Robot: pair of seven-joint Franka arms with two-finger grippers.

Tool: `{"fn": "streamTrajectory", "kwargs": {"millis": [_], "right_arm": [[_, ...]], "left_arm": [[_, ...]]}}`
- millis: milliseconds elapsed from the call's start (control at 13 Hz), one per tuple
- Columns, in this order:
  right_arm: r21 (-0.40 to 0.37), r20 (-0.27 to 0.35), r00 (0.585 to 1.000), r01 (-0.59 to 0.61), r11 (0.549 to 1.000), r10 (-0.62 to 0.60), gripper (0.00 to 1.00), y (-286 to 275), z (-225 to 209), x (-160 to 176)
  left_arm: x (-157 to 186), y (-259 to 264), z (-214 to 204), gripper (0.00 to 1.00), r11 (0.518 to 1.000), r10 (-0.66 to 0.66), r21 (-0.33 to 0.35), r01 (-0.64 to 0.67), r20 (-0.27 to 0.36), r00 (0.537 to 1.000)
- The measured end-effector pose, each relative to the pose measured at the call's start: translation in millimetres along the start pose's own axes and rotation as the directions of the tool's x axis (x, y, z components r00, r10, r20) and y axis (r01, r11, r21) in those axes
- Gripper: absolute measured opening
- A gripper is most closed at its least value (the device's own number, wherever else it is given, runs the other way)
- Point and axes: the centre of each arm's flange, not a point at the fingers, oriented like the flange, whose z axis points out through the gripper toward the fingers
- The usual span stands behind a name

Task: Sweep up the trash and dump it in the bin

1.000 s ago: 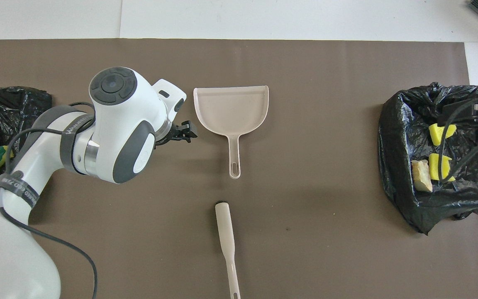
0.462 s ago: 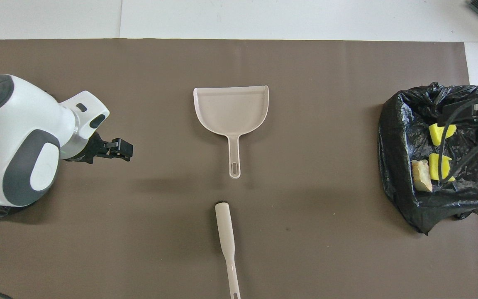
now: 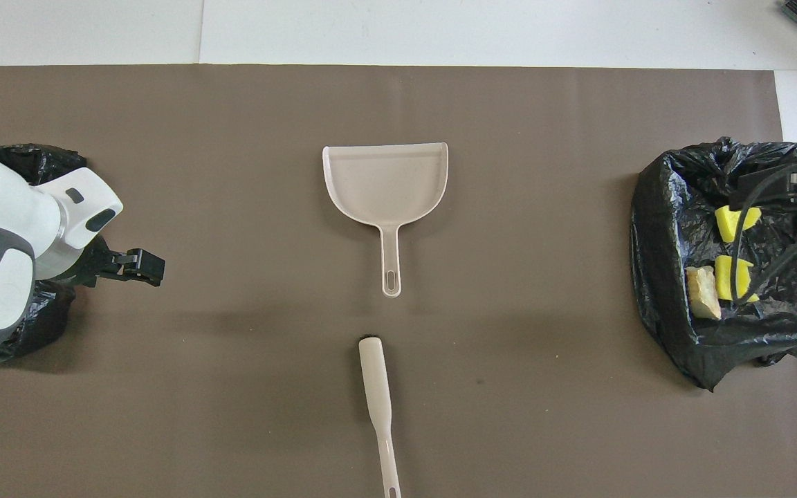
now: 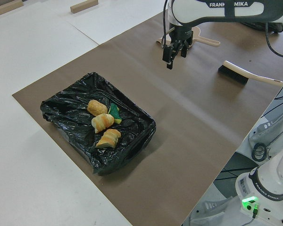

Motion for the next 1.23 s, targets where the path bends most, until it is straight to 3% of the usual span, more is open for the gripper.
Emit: {"fn": "streamTrajectory", "kwargs": {"millis": [538,1231], "right_arm": [[0.0,0.0,1.0,0.0,1.0,0.0,1.0,0,0,0],[0.0,0.0,1.0,0.0,1.0,0.0,1.0,0,0,0]], "left_arm": [[-27,-96,-45,1.0,0.998,0.064,0.001,-0.064,-0.044,0.997],[-39,-77,-173,1.0,0.996,0.087,0.034,-0.082,-0.163,0.983]]}}
